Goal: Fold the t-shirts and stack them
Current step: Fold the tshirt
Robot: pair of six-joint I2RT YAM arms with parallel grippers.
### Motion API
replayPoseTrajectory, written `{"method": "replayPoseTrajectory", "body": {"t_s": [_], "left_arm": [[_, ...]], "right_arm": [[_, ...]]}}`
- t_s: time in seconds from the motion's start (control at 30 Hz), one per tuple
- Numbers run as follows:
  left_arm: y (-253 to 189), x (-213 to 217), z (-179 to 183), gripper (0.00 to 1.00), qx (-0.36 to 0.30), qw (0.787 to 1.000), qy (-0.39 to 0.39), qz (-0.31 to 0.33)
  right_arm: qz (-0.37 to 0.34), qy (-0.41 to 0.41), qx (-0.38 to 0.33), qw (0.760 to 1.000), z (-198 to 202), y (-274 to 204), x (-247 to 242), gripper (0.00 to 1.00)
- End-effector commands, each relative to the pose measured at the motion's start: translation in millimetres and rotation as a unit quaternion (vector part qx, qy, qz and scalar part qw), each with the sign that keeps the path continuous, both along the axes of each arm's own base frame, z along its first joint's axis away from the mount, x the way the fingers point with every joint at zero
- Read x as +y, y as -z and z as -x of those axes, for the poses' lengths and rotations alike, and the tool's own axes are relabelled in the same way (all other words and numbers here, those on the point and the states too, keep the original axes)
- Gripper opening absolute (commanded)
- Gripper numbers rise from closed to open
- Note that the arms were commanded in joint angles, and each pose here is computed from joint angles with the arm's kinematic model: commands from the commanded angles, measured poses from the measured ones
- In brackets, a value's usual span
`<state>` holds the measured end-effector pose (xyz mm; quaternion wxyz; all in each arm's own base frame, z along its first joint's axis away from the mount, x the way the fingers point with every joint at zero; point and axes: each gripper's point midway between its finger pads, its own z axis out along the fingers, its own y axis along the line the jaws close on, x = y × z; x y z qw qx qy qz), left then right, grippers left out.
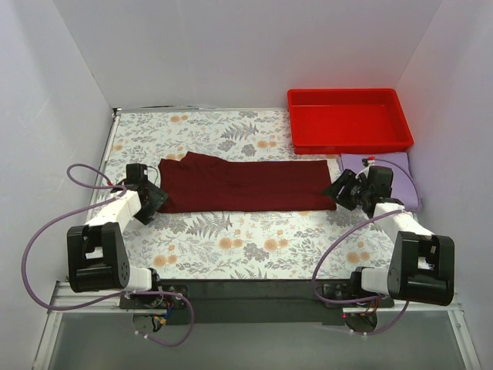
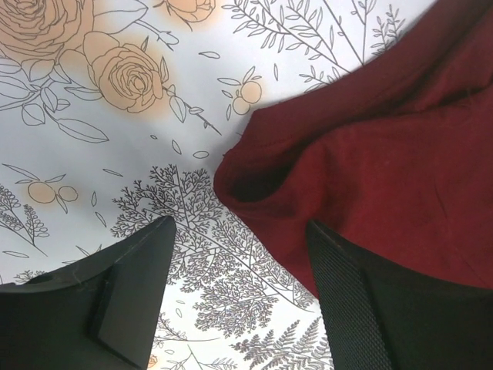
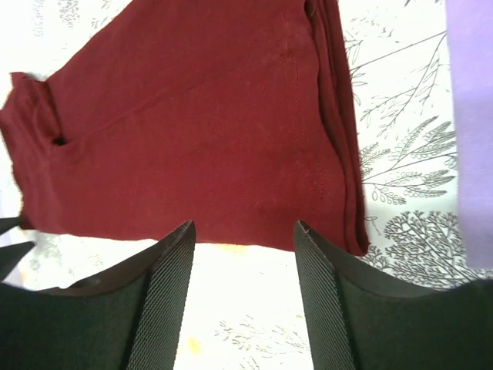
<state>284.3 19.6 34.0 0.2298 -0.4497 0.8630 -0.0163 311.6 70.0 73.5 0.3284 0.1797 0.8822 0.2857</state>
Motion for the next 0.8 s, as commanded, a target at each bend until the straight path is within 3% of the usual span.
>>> {"method": "replayPoseTrajectory", "body": {"t_s": [0.0, 0.2, 0.37, 0.5, 0.57, 0.77], "left_arm": [[-8.3, 1.8, -12.3, 0.66, -0.019, 1.000, 0.006, -0.003], [1.8, 9.9, -9.1, 0.57, 0.004, 1.000, 0.000, -0.022], [8.3, 23.2, -7.5, 0.42, 0.026, 0.999, -0.016, -0.044], [15.6, 32.4, -1.4, 0.21, 0.047, 0.997, -0.032, -0.045], [18.8, 34.5, 1.3, 0.00, 0.055, 0.997, -0.035, -0.043], [37.0, 32.5, 30.7, 0.00, 0.118, 0.991, -0.048, -0.028]], "right_arm": [[-0.047, -0.013, -0.037, 0.998, -10.3, -11.7, 9.0, 0.60], [-0.067, -0.006, -0.006, 0.998, -4.2, 17.1, 7.8, 0.57], [-0.074, 0.007, 0.036, 0.997, 8.7, 47.5, -1.6, 0.54], [-0.081, 0.029, 0.075, 0.993, 24.6, 70.1, -10.7, 0.54], [-0.085, 0.044, 0.088, 0.992, 28.7, 77.1, -17.6, 0.54], [-0.078, 0.069, 0.123, 0.987, 41.4, 88.7, -28.7, 0.52]]}}
